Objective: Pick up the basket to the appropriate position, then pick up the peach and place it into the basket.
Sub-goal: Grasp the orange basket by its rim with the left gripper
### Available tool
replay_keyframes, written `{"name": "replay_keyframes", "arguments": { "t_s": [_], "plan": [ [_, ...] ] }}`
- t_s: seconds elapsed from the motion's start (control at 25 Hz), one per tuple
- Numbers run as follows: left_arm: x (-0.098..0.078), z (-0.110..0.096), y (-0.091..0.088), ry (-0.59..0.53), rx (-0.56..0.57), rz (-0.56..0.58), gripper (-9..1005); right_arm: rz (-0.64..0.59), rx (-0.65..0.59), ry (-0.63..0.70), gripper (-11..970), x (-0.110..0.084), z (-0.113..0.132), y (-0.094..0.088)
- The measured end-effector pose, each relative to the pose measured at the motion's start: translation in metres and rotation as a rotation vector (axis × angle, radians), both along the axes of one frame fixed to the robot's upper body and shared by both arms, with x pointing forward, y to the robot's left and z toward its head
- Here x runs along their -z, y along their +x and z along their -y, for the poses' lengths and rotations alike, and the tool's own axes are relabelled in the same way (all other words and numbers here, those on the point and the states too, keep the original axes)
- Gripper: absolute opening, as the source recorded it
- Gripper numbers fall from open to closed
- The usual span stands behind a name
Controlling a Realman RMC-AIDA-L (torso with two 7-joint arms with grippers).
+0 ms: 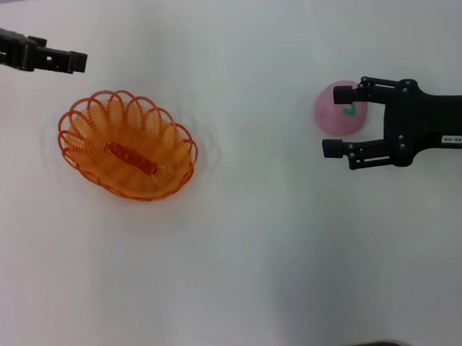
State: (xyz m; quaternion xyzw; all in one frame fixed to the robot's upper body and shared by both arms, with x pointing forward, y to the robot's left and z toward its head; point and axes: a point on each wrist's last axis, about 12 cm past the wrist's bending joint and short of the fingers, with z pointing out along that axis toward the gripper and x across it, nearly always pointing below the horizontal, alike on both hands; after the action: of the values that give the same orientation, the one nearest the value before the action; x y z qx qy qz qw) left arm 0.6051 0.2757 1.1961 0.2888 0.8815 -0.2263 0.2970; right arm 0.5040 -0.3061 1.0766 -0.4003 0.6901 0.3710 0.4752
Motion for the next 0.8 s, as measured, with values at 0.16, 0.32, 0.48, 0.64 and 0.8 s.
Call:
{"name": "replay_keyframes", "arguments": {
  "t_s": [0.16, 0.32, 0.48, 0.64, 0.8],
  "plan": [
    [0.001, 0.01, 0.01, 0.098, -0.051, -0.046, 825, -0.001, 0.005, -0.001, 942, 0.001, 0.0, 0.0],
    [0.006, 0.022, 0.018, 0.188, -0.078, -0.053, 825, -0.001, 0.008, -0.002, 942, 0.001, -0.001, 0.001],
    [0.014, 0.029, 0.024, 0.233, -0.081, -0.065, 825, -0.001, 0.008, -0.002, 942, 0.001, -0.002, 0.002],
    [0.031, 0.033, 0.027, 0.242, -0.077, -0.101, 824, -0.004, 0.011, -0.001, 942, 0.002, -0.001, 0.001],
    [0.044, 0.035, 0.028, 0.273, -0.077, -0.111, 824, -0.003, 0.013, -0.003, 942, 0.002, -0.001, 0.002]
  ]
}}
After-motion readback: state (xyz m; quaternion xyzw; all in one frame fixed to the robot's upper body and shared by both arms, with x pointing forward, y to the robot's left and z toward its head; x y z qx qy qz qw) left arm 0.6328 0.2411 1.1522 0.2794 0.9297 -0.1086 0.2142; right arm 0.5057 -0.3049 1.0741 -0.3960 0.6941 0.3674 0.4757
